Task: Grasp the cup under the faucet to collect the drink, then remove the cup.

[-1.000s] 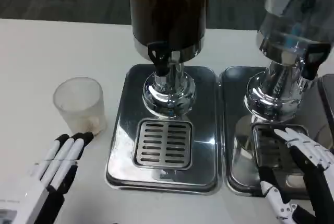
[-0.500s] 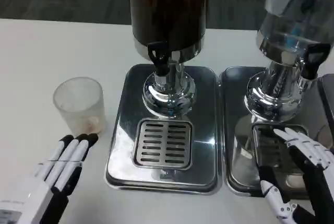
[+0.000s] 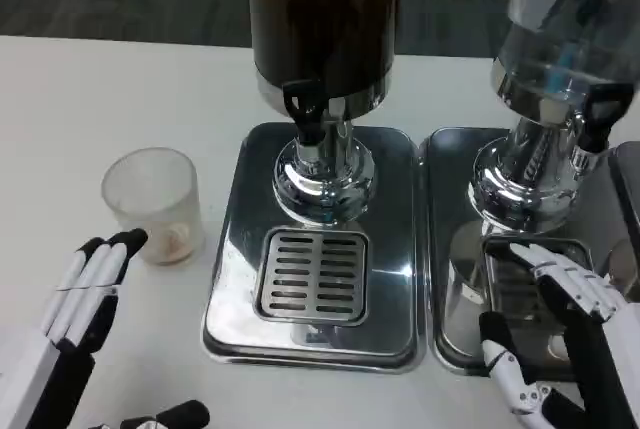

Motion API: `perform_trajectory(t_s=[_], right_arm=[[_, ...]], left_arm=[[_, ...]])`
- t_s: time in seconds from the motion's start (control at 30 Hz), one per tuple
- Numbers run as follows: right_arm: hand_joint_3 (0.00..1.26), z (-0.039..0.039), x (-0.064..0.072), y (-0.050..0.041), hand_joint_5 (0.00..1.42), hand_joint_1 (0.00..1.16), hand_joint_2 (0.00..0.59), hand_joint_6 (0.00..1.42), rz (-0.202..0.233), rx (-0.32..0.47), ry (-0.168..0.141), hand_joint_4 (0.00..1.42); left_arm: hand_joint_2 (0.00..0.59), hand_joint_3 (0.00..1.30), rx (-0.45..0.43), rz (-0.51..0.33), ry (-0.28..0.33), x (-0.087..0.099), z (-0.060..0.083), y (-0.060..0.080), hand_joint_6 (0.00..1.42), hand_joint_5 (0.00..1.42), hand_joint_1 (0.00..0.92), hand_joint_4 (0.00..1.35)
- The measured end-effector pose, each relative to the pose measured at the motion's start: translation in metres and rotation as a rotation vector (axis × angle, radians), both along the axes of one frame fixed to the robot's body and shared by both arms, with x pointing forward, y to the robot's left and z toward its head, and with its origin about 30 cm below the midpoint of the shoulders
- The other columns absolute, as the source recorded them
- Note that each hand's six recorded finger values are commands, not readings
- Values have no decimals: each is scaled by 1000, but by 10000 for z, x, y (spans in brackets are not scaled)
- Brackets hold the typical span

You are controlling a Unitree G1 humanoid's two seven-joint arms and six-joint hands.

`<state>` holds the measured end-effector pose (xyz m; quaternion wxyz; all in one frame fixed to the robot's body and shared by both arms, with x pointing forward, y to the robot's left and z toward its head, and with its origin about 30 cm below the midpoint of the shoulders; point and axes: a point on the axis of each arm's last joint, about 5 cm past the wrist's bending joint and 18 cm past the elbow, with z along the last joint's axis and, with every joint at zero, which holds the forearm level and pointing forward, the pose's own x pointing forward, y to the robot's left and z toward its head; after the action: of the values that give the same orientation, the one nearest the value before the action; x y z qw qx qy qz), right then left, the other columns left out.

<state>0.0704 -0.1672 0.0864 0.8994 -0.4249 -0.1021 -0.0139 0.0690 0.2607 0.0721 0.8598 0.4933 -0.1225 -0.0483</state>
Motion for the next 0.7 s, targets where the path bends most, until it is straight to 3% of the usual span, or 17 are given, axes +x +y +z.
perform_trajectory(t_s=[0.4, 0.7], right_arm=[[272, -8, -1, 65, 208, 305, 415, 197, 4, 17, -10, 220], [274, -15, 50, 72, 220, 304, 415, 210, 3, 19, -23, 233]], left_arm=[[40, 0, -32, 52, -54, 140, 63, 100, 262, 31, 0, 0], [31, 0, -32, 112, -58, 236, 86, 185, 283, 46, 0, 0]])
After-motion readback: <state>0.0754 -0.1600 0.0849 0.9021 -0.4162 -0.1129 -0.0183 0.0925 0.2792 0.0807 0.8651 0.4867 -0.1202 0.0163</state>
